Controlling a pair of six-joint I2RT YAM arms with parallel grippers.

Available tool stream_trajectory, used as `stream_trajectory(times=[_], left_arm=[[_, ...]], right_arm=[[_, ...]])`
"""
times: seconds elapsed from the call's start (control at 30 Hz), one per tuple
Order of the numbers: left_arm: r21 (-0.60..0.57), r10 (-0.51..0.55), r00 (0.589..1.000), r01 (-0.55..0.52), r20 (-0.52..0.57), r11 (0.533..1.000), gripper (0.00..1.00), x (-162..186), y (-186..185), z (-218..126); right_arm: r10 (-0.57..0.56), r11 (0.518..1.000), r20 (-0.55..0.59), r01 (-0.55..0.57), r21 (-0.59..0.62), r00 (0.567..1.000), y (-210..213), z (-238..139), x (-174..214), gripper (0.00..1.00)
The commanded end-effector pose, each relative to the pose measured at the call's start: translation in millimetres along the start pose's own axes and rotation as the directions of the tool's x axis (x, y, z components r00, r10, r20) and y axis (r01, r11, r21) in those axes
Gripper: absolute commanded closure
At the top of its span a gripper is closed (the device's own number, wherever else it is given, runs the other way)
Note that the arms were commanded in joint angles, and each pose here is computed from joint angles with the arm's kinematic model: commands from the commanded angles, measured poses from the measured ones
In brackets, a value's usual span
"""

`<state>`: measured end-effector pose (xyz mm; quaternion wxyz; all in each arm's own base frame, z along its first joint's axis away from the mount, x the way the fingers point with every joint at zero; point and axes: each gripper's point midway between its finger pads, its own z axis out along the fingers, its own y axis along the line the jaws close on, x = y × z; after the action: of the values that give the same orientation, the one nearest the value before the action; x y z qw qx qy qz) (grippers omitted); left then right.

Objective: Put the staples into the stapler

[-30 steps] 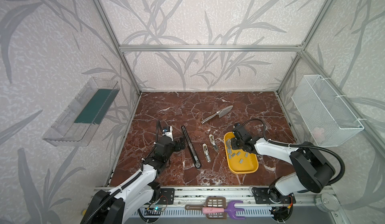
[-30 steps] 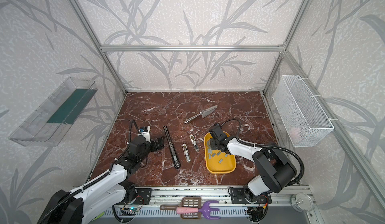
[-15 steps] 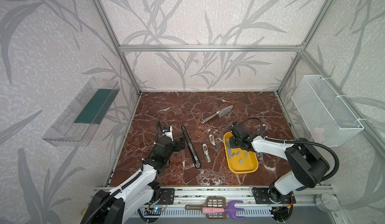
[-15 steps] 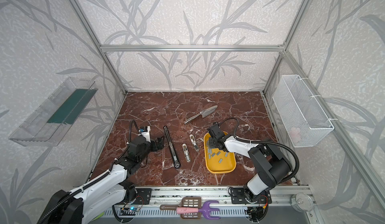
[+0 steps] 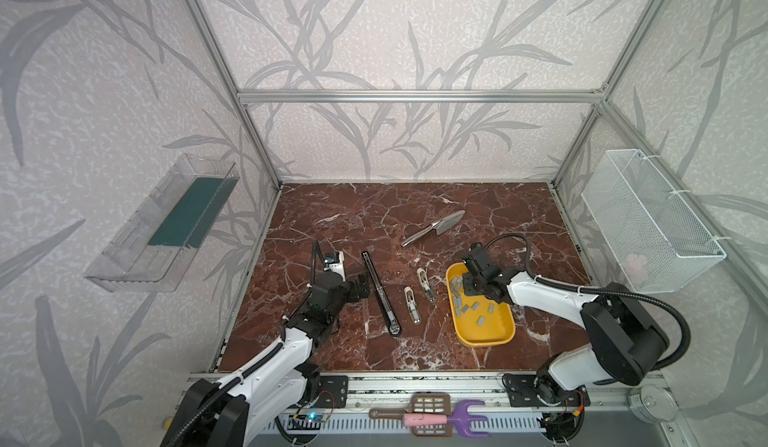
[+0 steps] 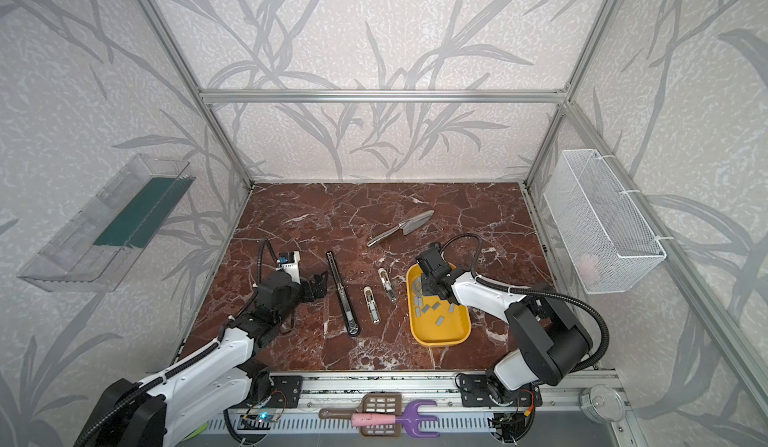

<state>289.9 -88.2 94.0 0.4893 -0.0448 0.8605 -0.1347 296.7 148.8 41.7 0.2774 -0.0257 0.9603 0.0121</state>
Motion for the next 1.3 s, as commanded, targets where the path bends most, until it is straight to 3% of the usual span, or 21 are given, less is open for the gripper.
stream_trajectory(times=[0.0, 0.2, 0.7, 1.27], left_arm=[[-0.015, -0.006, 1.000, 0.006, 0.028, 1.000, 0.01, -12.5, -0.8, 0.7], [-0.031, 0.008, 0.999, -0.007, 0.034, 0.999, 0.01, -17.3, -0.4, 4.5], [-0.029, 0.011, 1.000, -0.011, 0.016, 1.000, 0.01, -16.0, -1.8, 7.5], [-0.031, 0.017, 1.000, -0.017, -0.003, 0.999, 0.01, -13.8, -2.4, 11.2]], right_arm=[[0.016, 0.999, 0.043, -0.014, -0.051, 0.999, 8.6, -19.3, -8.3, 0.75], [0.072, 0.978, 0.112, -0.048, -0.201, 0.991, 55.1, -37.6, -13.5, 0.74], [0.129, 0.990, 0.091, -0.123, -0.062, 0.988, 43.4, -1.6, 3.8, 0.75], [0.122, 0.993, 0.072, -0.122, -0.001, 0.990, 40.2, 21.5, 7.7, 0.79]])
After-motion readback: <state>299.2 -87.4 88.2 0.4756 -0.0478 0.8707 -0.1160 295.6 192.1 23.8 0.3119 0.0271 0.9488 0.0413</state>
